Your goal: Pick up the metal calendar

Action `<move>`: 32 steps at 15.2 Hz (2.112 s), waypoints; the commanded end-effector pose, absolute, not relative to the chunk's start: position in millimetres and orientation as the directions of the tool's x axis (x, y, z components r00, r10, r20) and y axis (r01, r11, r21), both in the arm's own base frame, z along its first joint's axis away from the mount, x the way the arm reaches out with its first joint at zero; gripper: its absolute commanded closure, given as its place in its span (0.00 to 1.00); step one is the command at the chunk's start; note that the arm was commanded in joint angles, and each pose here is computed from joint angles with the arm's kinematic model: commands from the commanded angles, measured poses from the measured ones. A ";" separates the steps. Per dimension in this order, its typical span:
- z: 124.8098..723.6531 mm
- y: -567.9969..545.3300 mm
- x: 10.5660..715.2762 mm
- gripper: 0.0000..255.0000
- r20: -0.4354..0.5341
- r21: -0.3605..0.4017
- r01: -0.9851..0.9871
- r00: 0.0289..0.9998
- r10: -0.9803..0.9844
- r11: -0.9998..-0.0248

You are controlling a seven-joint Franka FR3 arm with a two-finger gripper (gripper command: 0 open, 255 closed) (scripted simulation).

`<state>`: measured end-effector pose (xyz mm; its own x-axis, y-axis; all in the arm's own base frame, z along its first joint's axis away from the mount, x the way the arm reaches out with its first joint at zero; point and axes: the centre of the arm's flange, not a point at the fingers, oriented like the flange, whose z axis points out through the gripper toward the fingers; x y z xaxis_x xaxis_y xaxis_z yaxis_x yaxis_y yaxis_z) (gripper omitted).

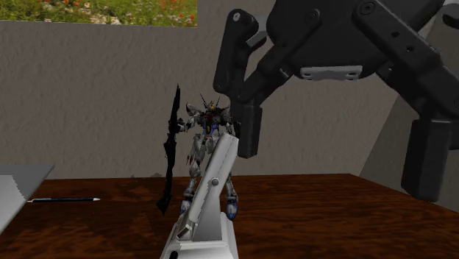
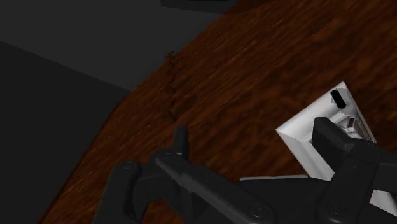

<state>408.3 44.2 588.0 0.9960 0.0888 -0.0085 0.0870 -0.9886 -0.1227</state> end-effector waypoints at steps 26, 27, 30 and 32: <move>563.2 155.5 535.4 1.00 -0.074 -0.371 0.258 0.949 0.305 -0.892; 563.1 155.0 535.5 1.00 -0.074 -0.371 0.258 0.949 0.305 -0.892; 563.2 155.3 536.2 1.00 -0.074 -0.371 0.258 0.949 0.305 -0.892; 564.3 156.3 533.9 1.00 -0.074 -0.371 0.258 0.949 0.305 -0.892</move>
